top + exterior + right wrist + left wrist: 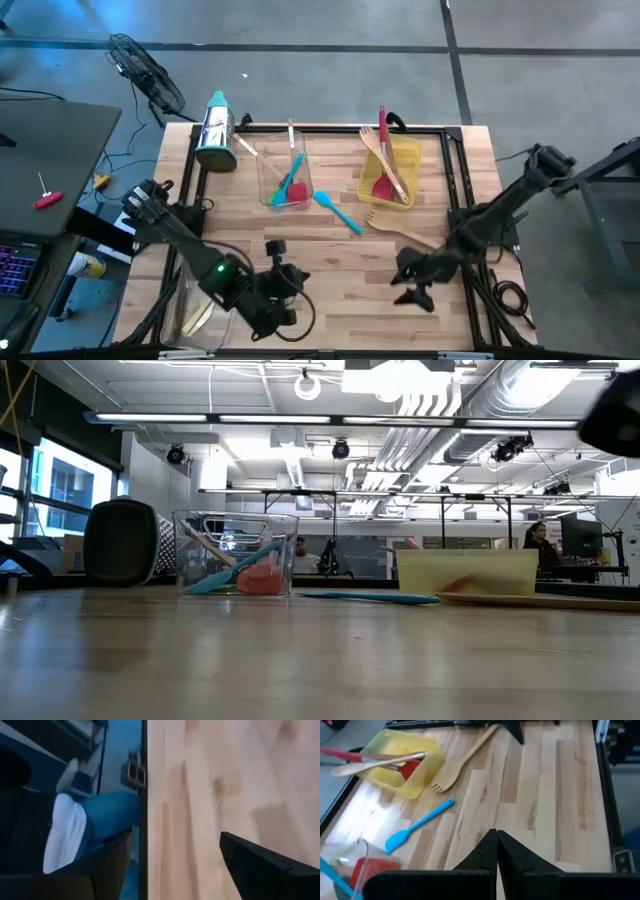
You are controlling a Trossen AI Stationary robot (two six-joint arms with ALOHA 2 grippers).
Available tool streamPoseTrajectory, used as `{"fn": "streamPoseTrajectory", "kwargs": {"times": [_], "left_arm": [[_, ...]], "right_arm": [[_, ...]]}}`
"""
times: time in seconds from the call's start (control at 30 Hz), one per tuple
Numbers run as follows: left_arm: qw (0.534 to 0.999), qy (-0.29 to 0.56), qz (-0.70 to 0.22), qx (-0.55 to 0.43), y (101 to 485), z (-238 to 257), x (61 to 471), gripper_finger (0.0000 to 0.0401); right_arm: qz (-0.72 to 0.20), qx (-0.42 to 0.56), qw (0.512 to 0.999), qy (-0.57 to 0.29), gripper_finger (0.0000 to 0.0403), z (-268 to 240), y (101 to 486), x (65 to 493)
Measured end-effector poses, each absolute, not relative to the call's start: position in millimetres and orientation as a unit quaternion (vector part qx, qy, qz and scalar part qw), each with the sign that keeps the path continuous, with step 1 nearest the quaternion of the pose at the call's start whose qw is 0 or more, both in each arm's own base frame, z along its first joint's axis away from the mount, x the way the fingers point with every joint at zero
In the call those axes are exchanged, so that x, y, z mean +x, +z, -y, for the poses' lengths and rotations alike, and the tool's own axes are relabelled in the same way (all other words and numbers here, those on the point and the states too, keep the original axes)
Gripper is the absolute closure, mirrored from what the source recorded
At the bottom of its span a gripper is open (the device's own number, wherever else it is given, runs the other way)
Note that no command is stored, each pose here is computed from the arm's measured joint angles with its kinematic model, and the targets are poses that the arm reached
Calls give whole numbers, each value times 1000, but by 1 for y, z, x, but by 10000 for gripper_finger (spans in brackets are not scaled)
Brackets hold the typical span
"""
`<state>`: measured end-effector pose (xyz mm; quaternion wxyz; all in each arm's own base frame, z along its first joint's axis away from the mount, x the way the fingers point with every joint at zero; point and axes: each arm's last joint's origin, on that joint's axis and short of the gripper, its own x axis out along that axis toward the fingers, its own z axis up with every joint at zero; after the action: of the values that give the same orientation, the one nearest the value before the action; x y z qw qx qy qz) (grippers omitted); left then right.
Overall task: Pick & Place Kitchen Items
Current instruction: Put the light brown wooden serving spoon into the yellow bin
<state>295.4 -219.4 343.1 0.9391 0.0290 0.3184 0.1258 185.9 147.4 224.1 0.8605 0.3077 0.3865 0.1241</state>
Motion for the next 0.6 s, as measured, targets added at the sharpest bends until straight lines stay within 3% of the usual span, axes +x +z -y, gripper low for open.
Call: {"fn": "streamPoseTrajectory", "kwargs": {"times": [0.2,0.37,0.47,0.6], "left_arm": [[941,20,-316,123,350,207,319,400],[944,-52,-289,150,352,183,346,400],[943,-68,-286,157,326,162,362,400],[949,-93,-253,161,291,132,380,400]], "right_arm": [[-458,347,807,137,180,-190,185,189],[-489,387,768,143,303,-213,161,190],[-501,413,749,130,383,-222,151,188],[-489,429,755,79,399,-226,145,183]]}}
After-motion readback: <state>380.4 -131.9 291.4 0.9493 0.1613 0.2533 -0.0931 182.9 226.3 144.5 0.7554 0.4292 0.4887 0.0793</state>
